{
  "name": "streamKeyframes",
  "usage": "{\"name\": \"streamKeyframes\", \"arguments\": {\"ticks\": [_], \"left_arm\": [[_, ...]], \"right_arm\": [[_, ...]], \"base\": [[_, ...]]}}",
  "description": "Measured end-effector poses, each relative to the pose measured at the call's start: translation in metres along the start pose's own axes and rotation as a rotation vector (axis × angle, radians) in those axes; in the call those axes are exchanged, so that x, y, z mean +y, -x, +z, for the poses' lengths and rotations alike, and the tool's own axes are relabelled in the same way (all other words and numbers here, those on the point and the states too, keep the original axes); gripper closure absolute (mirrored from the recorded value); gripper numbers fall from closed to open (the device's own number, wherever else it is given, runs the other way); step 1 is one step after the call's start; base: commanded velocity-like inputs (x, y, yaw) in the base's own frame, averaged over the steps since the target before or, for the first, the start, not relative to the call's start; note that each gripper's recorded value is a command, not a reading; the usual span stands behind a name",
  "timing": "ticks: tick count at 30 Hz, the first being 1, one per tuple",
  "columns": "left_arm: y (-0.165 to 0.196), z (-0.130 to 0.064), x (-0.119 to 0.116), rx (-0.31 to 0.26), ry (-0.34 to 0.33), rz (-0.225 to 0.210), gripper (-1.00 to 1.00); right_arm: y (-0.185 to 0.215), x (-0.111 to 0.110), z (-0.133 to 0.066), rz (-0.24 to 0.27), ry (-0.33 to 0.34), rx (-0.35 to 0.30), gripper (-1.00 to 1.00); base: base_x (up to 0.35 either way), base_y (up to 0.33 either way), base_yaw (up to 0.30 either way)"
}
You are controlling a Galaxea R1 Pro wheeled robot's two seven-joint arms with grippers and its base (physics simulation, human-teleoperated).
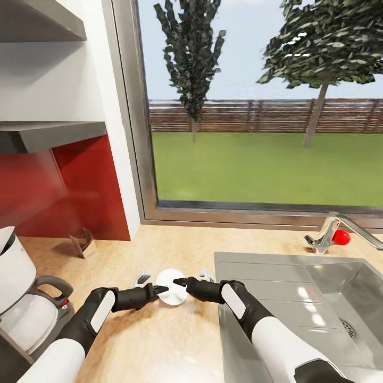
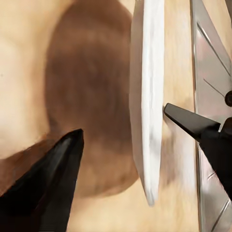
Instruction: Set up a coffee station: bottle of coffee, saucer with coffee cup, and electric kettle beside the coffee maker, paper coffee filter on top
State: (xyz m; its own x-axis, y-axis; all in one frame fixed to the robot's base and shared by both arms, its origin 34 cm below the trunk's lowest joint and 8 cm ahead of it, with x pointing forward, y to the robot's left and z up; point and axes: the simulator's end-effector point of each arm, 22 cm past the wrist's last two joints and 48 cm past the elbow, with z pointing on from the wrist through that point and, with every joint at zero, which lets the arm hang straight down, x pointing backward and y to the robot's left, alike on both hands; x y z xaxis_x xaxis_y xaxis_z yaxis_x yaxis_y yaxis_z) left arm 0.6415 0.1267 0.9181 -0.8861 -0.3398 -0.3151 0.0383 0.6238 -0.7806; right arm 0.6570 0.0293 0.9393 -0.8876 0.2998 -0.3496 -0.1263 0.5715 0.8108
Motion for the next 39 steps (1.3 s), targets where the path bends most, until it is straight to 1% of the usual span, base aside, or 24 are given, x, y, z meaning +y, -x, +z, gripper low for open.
{"name": "streamKeyframes", "arguments": {"ticks": [3, 6, 22, 30, 34, 39], "left_arm": [[0.001, 0.000, -0.001, -0.003, -0.002, 0.004, 1.00], [0.002, -0.001, -0.005, -0.006, -0.018, -0.013, 1.00], [0.003, -0.002, -0.003, -0.007, -0.010, -0.008, 1.00], [0.005, -0.003, -0.003, -0.007, -0.011, -0.004, 1.00], [0.007, -0.003, -0.003, -0.009, -0.010, 0.001, 1.00], [0.009, -0.003, -0.005, -0.012, -0.012, 0.004, 1.00]], "right_arm": [[0.000, 0.000, 0.000, 0.000, 0.000, 0.000, -1.00], [0.000, 0.000, 0.000, 0.001, 0.001, 0.000, -1.00], [0.000, 0.000, 0.000, -0.005, -0.002, 0.000, -1.00], [0.008, 0.004, -0.002, -0.011, 0.006, -0.016, -1.00], [0.023, 0.018, -0.005, -0.041, 0.029, -0.047, -1.00], [0.047, 0.042, -0.012, -0.091, 0.067, -0.097, -1.00]], "base": [[0.000, 0.000, 0.000], [0.000, 0.000, 0.000], [0.000, 0.000, 0.000], [0.000, 0.000, 0.000], [0.000, 0.000, 0.000], [0.000, 0.000, 0.000]]}}
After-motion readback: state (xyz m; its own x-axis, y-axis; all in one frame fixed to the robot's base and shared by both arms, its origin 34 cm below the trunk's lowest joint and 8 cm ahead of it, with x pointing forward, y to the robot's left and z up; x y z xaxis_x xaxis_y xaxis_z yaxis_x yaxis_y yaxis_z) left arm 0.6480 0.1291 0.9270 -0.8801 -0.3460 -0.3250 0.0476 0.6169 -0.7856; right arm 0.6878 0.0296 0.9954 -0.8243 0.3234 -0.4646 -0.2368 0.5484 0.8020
